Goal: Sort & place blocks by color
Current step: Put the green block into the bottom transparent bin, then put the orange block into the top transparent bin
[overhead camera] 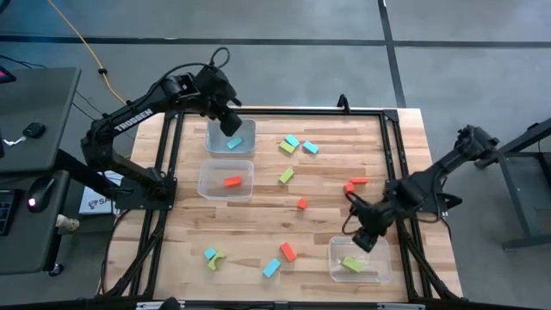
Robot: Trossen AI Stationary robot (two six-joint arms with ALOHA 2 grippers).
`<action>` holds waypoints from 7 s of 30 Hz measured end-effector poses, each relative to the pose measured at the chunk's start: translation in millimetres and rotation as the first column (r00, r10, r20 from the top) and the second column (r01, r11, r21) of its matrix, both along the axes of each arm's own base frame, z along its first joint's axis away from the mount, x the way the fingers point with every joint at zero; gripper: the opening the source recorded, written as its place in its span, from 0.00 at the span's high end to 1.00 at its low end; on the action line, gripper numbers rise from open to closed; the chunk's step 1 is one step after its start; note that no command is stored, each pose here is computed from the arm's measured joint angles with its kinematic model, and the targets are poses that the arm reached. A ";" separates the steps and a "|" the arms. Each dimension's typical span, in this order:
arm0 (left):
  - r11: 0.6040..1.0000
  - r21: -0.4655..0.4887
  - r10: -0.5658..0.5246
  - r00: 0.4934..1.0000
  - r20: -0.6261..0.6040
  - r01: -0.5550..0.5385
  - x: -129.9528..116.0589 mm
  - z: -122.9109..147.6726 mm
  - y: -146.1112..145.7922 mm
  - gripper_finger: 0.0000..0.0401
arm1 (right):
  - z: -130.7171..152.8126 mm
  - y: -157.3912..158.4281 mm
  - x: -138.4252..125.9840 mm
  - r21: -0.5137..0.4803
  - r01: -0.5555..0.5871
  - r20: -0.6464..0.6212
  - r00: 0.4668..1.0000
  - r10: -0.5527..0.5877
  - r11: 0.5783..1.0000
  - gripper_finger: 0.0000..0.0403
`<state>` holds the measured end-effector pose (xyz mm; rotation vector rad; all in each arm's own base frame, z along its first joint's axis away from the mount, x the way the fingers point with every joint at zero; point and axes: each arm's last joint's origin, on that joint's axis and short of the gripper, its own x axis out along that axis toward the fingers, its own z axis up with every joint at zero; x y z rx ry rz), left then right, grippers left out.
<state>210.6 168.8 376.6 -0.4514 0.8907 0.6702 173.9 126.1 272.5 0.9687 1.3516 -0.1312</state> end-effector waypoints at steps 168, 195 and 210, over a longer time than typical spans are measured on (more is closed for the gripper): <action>0.791 0.371 -0.591 0.765 0.255 0.487 156.1 7.1 -59.2 0.44 | 49.8 -161.1 -3.1 -0.496 0.695 0.596 0.709 -0.377 0.520 0.49; 0.563 0.140 -0.823 0.568 0.008 0.814 237.2 -122.3 -116.9 0.37 | 48.8 -181.2 -8.5 -0.543 0.679 0.564 0.731 -0.384 0.494 0.49; 0.547 0.064 -0.828 0.551 -0.106 0.835 254.0 -178.9 -121.9 0.37 | 48.4 -180.0 -7.8 -0.518 0.666 0.559 0.738 -0.378 0.536 0.49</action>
